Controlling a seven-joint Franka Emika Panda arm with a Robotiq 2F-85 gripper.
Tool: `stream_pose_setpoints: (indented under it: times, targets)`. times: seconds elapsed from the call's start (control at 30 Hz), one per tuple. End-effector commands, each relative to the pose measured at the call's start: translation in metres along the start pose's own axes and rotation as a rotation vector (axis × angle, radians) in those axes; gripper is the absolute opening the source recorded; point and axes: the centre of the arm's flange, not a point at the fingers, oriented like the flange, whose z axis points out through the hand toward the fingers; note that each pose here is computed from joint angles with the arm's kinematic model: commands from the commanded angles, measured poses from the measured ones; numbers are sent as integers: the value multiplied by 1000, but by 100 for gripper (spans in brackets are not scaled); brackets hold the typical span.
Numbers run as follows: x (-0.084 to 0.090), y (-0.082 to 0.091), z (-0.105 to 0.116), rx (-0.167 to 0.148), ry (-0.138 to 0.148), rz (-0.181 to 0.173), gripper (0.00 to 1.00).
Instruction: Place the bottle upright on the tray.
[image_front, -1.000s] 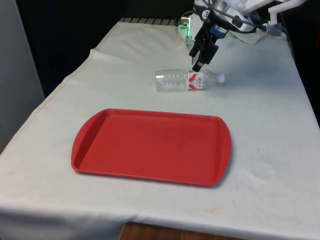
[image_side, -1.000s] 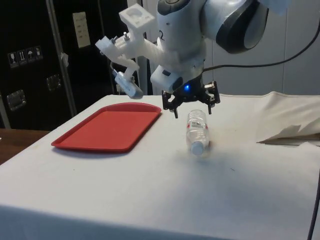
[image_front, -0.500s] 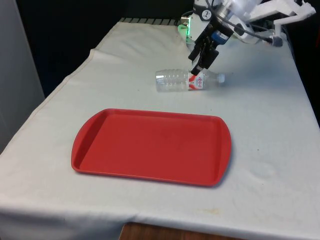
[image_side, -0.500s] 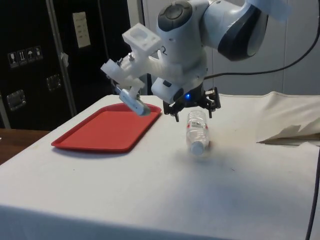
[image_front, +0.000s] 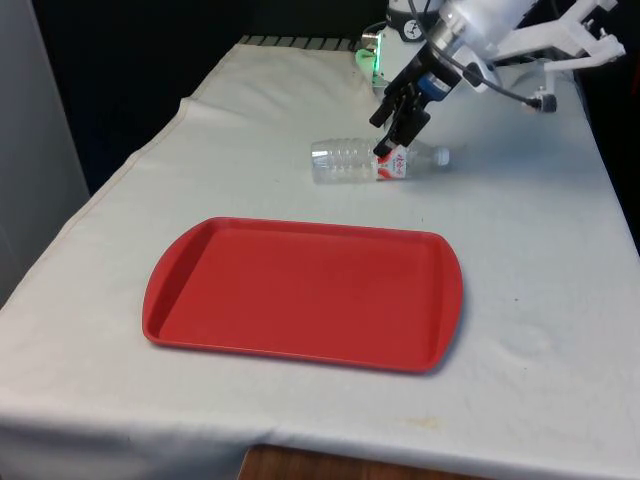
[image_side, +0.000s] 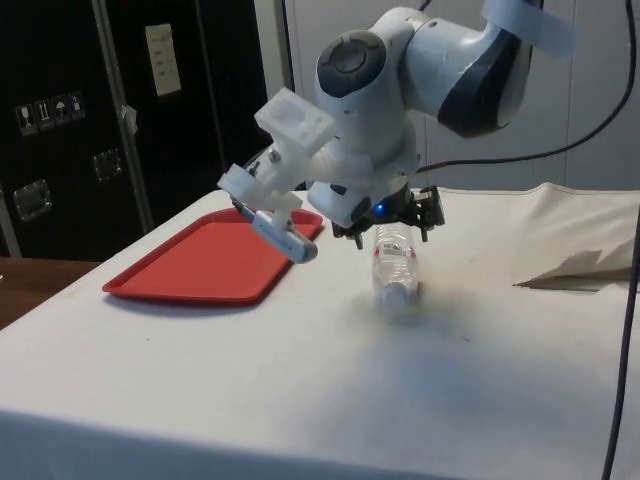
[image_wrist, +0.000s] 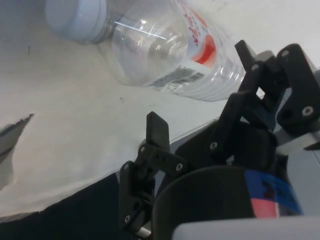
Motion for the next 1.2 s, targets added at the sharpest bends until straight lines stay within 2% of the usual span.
stream_pose_setpoints:
  times: [0.0,0.33,0.47,0.5,0.53,0.6,0.73,0.77,0.8,0.83,0.93,1.0,1.03,1.07,1.17]
  targets:
    - [-1,2,0,-7,-13,3,100]
    - [0,1,1,0,-11,1,100]
    - [1,2,2,4,-31,11,100]
    - [1,0,2,9,-16,4,100]
    - [1,2,2,7,-39,16,100]
    - [2,2,3,14,-60,29,100]
    - [1,2,4,21,-88,51,100]
    - [2,0,5,28,-73,43,100]
    - [2,2,4,24,-101,60,100]
    - [2,2,4,24,-101,60,100]
    - [2,3,5,28,-130,83,100]
    - [3,3,6,26,-141,94,100]
    - [2,1,6,35,-131,88,100]
    - [5,3,7,26,-149,103,100]
    - [7,3,10,24,-154,111,100]
